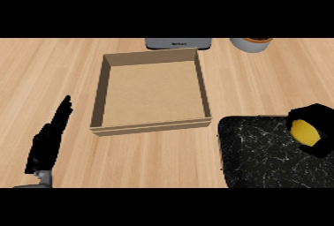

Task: Pick the lemon from the tray and place it in the cardboard box

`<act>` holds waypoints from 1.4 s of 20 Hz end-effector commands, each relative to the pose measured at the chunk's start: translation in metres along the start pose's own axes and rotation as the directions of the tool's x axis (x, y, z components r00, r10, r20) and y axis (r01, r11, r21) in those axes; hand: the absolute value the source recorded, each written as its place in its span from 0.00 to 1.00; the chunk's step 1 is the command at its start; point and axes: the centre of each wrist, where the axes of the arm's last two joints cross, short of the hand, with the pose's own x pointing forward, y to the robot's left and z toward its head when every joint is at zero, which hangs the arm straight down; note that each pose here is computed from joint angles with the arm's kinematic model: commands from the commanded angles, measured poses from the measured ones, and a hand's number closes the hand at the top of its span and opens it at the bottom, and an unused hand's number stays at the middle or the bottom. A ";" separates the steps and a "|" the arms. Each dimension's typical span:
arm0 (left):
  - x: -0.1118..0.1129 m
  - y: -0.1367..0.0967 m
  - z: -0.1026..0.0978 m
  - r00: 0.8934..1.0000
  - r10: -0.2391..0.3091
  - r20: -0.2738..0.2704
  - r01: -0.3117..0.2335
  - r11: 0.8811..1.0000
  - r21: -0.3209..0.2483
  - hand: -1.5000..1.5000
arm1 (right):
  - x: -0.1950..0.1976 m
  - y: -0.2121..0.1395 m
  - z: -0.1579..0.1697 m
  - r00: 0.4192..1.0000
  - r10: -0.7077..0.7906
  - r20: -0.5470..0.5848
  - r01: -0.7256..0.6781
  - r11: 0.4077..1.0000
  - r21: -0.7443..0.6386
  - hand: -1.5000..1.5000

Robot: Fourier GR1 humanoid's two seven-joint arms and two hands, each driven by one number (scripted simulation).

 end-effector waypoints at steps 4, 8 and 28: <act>0.016 -0.019 -0.015 0.998 -0.013 0.067 0.018 0.997 -0.074 0.50 | 0.059 -0.071 -0.096 0.975 0.172 0.143 -0.157 0.981 -0.113 1.00; 0.030 -0.034 -0.019 0.995 -0.001 0.104 0.012 0.994 -0.105 0.50 | 0.084 -0.114 -0.125 0.948 0.251 0.196 -0.219 0.961 -0.170 1.00; 0.019 -0.023 -0.023 0.999 0.002 0.043 0.000 0.999 -0.050 0.50 | 0.120 -0.195 -0.160 0.673 -0.079 0.736 0.338 0.917 -0.211 1.00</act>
